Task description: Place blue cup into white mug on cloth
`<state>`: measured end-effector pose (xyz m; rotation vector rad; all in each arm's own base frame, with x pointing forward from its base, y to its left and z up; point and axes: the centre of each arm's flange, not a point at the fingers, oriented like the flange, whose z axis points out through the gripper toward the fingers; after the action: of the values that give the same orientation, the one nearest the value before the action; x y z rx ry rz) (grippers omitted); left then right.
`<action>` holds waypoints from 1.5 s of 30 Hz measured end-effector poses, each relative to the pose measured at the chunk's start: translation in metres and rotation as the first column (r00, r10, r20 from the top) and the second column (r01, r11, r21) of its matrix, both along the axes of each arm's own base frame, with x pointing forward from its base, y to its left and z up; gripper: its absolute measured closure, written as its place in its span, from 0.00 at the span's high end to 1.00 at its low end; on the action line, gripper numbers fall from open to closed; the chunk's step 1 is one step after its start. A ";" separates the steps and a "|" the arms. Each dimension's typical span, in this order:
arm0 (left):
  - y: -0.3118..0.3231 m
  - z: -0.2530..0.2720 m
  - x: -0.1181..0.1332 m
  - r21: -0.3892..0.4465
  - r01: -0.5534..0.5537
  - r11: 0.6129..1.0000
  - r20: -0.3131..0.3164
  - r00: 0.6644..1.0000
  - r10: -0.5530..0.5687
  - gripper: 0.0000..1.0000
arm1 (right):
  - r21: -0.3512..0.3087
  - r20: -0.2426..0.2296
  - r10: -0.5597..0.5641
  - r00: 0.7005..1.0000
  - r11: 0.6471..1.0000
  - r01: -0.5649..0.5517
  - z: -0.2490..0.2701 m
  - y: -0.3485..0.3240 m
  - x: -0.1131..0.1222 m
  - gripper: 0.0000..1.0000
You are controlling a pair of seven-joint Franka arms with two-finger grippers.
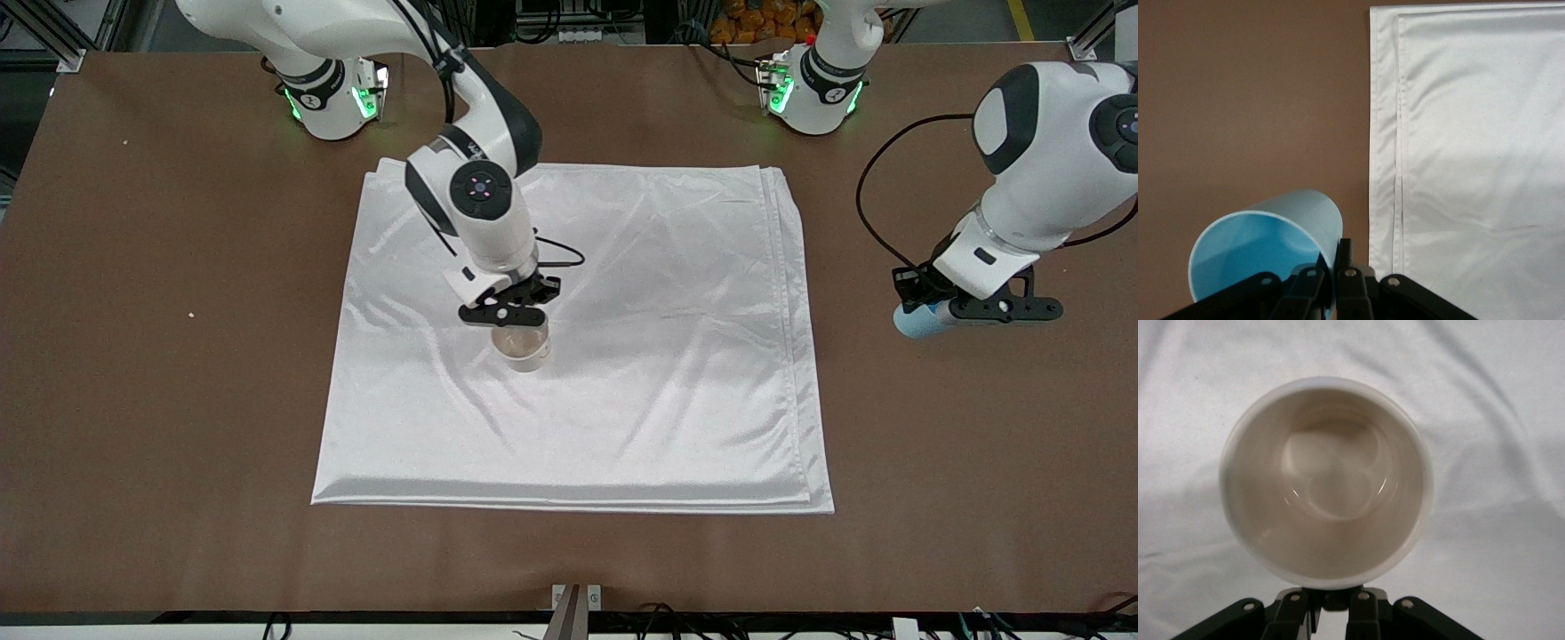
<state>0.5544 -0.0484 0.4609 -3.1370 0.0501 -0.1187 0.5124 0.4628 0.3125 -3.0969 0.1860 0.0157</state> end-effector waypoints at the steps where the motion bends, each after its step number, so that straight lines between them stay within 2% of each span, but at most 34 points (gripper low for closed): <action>1: 0.000 0.003 -0.001 0.000 0.000 1.000 0.000 1.000 0.000 0.04 | -0.002 -0.004 -0.008 1.000 1.000 0.008 -0.006 0.008 -0.003 0.19; 6: -0.001 0.011 -0.005 0.001 0.003 1.000 0.004 1.000 -0.003 0.04 | -0.010 -0.017 -0.037 0.999 0.999 0.036 -0.033 0.040 -0.018 0.19; 14: -0.012 0.011 -0.007 0.002 0.022 1.000 0.003 1.000 -0.022 0.04 | -0.005 -0.016 -0.019 1.000 1.000 0.019 -0.050 0.067 -0.033 0.19; 26: -0.047 0.010 -0.013 0.004 0.066 0.998 -0.002 0.998 -0.066 0.04 | -0.022 -0.032 -0.013 0.999 1.000 0.012 -0.073 0.068 -0.037 0.21; 30: -0.059 0.008 -0.015 0.004 0.077 0.997 -0.005 0.997 -0.077 0.04 | -0.019 -0.027 -0.016 1.000 1.000 0.016 -0.071 0.068 -0.034 0.35; 36: -0.080 0.006 -0.019 0.003 0.080 0.997 -0.009 0.997 -0.080 0.04 | -0.019 -0.022 -0.023 0.999 1.000 0.022 -0.046 0.068 -0.026 0.62; 37: -0.084 0.006 -0.020 0.003 0.085 0.996 -0.009 0.996 -0.085 0.04 | -0.021 -0.023 -0.025 0.999 0.999 0.024 -0.037 0.068 -0.024 0.71; 41: -0.101 0.004 -0.024 0.002 0.091 0.996 -0.013 0.996 -0.091 0.04 | -0.026 -0.023 -0.036 0.999 0.999 0.035 0.009 0.057 -0.016 0.90; 43: -0.112 0.002 -0.027 0.001 0.087 0.996 -0.016 0.996 -0.087 0.04 | -0.030 -0.025 -0.036 0.999 0.999 0.035 0.037 0.047 -0.012 0.97; 45: -0.124 -0.001 -0.030 -0.001 0.080 0.997 -0.020 0.997 -0.080 0.04 | -0.026 -0.030 -0.032 0.999 0.999 0.031 0.069 0.034 -0.008 1.00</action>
<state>0.5246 -0.1722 0.4603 -3.1369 0.1758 -0.0868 0.5049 0.4969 0.3818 -3.1196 0.2376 0.0594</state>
